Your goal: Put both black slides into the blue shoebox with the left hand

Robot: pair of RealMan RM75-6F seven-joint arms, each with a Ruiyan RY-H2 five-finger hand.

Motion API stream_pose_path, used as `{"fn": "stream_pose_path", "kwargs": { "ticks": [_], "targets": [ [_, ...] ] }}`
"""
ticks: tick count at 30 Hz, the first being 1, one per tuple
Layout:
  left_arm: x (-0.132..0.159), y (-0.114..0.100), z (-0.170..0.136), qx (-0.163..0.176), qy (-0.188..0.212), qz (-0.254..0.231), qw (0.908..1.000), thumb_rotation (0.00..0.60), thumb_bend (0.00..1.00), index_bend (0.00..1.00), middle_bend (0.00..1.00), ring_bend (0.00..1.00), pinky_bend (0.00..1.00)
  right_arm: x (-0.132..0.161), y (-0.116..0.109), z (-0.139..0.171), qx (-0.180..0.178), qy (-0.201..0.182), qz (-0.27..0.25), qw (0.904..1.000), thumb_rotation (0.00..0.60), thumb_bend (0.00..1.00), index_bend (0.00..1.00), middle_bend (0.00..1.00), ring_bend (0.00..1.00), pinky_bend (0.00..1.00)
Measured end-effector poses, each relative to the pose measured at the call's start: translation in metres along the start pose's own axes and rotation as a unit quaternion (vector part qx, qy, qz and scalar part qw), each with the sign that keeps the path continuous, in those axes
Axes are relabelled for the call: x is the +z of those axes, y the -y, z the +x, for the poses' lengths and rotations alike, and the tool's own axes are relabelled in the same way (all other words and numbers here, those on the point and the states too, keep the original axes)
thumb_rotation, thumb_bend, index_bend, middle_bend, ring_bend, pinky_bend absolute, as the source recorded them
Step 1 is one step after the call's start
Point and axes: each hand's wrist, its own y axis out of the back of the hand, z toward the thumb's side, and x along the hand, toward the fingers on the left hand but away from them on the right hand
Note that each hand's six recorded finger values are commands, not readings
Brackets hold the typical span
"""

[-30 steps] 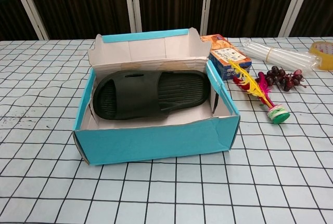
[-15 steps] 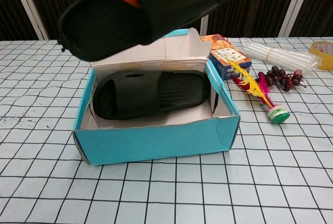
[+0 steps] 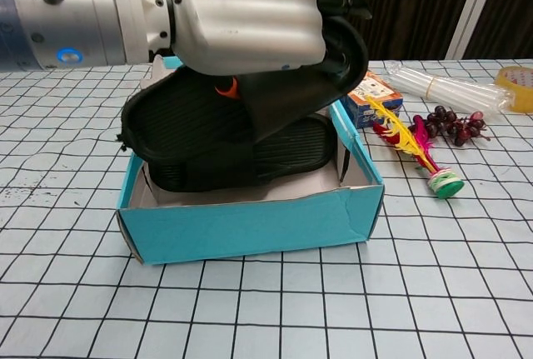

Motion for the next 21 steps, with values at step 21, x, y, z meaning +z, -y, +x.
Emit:
{"fn": "stream_pose_path", "kwargs": {
  "ticks": [21],
  "targets": [
    [0.042, 0.021, 0.010, -0.010, 0.033, -0.033, 0.9989, 0.600, 0.41, 0.49, 0.51, 0.05, 0.05, -0.002, -0.003, 0.001, -0.003, 0.004, -0.002, 1.0000, 0.600, 0.31, 0.15, 0.11, 0.18, 0.14]
  ]
}}
